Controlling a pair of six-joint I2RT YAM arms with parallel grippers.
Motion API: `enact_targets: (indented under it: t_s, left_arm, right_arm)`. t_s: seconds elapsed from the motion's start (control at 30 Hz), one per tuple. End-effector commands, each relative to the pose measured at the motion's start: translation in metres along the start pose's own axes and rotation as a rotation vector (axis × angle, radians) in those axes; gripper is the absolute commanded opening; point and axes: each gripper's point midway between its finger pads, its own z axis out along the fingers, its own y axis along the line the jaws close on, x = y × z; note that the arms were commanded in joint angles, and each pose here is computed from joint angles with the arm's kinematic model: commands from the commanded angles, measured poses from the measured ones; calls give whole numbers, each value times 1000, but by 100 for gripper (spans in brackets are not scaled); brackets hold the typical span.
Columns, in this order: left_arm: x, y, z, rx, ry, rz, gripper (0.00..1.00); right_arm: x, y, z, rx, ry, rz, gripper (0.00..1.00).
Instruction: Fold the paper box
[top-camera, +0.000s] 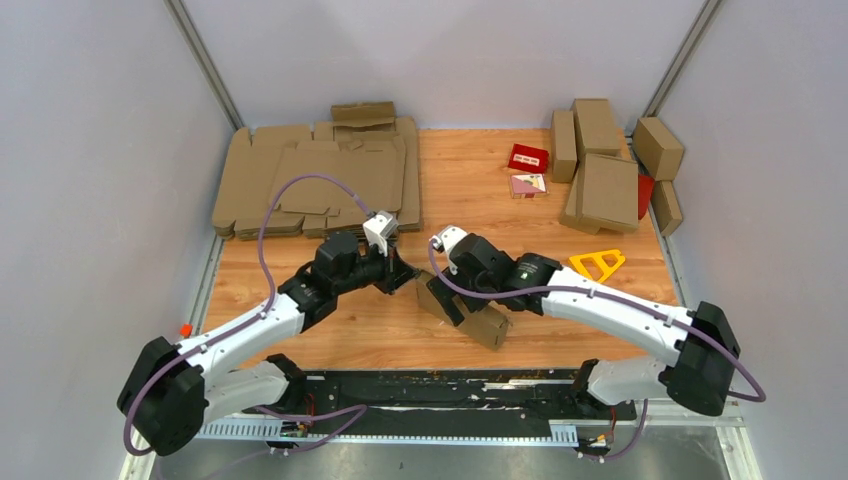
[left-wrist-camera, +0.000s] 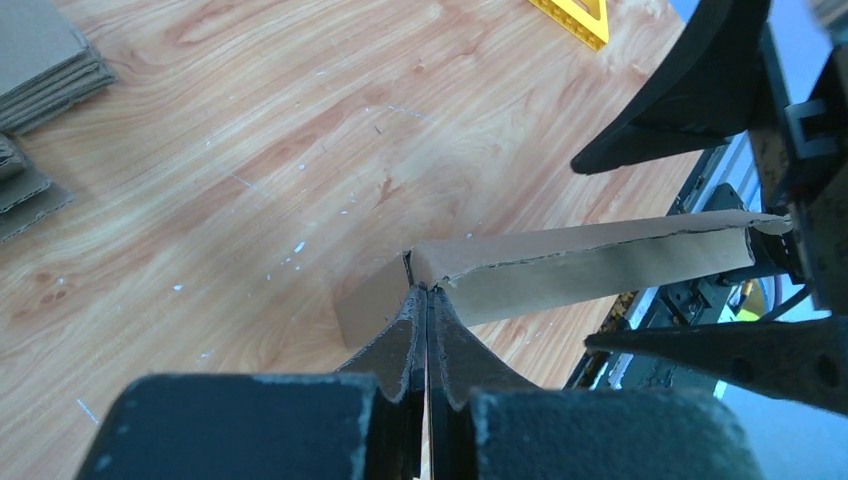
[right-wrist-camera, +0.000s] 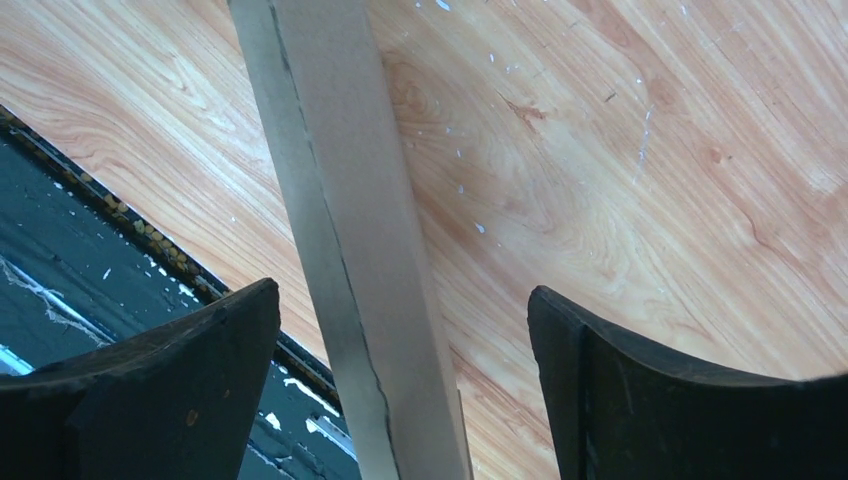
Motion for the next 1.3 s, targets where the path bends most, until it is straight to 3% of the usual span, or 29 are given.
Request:
enact_targets:
  t_s: [0.0,0.4,0.83,1.27]
  left_arm:
    - [-1,1,-6,-23,-3,11,0]
    - [-1,1,-7,-39,-3,1,0]
    - [-3,6,-10,-84,-6,-13,0]
    - [-4,25,-23,-220,2,-16,0]
  right_arm:
    - [-2,-9,-19,23,-57,44,95]
    - [28,-20,-33,37,-52,107,94]
    - [4,-11,-20,-54,-114,96,60]
    - [-33,6,4,-133,-155,43,55]
